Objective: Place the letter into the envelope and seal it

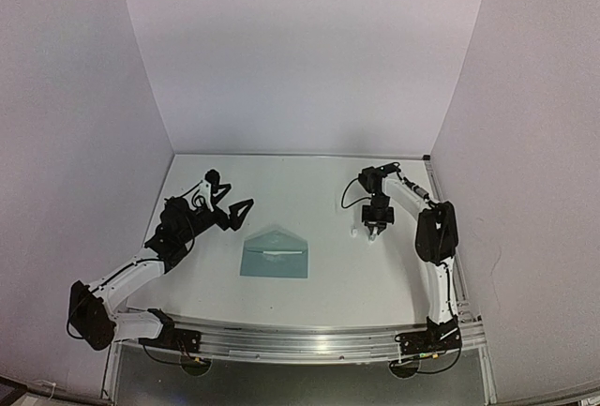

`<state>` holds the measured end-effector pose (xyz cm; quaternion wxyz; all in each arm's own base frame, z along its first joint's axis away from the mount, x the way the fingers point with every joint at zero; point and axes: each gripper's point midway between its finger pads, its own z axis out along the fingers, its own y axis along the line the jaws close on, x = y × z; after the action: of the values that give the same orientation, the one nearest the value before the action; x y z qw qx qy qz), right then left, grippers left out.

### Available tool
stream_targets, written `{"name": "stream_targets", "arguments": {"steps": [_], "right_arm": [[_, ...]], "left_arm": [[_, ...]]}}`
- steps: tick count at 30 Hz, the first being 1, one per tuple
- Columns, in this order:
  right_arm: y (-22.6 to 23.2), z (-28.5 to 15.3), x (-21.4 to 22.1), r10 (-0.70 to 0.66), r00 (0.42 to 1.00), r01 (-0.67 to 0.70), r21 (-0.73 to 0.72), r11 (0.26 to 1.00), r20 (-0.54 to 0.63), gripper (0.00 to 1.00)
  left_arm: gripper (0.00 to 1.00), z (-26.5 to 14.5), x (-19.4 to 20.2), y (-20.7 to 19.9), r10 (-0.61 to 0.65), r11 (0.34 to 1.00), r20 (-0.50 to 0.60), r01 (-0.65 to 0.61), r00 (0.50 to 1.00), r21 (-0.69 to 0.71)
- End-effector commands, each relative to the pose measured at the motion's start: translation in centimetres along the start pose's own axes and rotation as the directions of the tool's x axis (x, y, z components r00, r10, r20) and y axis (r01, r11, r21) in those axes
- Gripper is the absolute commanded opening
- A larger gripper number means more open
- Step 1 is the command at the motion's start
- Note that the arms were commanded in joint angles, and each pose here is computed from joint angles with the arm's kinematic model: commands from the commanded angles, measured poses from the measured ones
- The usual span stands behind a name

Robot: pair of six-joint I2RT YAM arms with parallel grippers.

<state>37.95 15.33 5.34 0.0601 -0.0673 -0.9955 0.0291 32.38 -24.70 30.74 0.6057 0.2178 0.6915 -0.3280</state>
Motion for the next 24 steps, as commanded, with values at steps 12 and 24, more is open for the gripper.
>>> {"name": "stream_targets", "arguments": {"steps": [12,24], "right_arm": [[-0.2,0.1,1.4,-0.012,0.998,0.014,0.019,1.000,-0.069,0.26],[0.4,-0.5,0.8,-0.030,0.999,0.030,0.001,1.000,-0.045,0.40]], "left_arm": [[0.99,0.3,0.6,0.6,0.027,0.999,-0.011,-0.027,1.000,-0.024],[0.99,0.4,0.9,0.5,0.031,0.999,-0.021,-0.031,0.999,-0.012]]}}
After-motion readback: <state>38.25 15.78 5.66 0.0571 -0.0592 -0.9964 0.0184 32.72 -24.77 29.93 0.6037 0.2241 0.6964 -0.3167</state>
